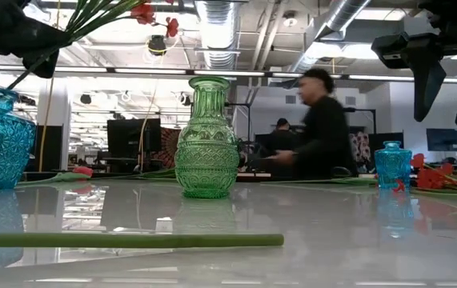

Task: Sort flowers into vase by color
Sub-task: Put the bottom red flowers into the left blue vase

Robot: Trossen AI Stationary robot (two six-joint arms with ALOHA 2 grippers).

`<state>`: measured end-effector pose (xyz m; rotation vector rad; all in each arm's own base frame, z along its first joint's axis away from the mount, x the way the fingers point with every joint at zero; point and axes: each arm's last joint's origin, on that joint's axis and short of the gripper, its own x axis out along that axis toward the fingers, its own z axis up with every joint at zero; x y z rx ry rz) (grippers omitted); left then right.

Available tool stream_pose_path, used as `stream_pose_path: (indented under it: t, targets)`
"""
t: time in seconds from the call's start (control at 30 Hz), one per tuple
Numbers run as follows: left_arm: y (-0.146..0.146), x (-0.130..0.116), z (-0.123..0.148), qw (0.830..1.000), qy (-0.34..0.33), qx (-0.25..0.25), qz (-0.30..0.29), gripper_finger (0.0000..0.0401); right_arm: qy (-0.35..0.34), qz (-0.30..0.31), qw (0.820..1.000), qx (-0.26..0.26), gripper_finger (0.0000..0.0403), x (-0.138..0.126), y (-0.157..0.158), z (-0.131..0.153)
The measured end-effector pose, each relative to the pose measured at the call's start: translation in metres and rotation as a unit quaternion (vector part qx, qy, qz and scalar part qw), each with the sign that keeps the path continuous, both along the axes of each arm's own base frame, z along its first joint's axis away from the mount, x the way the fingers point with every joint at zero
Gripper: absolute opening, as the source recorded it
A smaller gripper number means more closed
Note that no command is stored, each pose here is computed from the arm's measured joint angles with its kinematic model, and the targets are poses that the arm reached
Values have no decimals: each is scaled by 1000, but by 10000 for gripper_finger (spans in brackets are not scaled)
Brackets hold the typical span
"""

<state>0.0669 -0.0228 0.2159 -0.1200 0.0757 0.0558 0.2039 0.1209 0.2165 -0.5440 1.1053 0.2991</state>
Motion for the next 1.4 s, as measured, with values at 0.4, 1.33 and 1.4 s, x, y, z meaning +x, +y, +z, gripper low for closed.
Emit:
stream_pose_path:
  t: [0.4,1.33,1.4]
  targets:
    - [7,-12,32,999,-39,-14,-3,2,-6,-4,1000,0,187,2,-1,0]
    - [4,-5,44,975,-189,111,22,2,-130,-228,956,133,187,40,-31,13]
    - [4,-2,41,973,-199,118,20,2,-131,-239,952,141,187,40,-31,13]
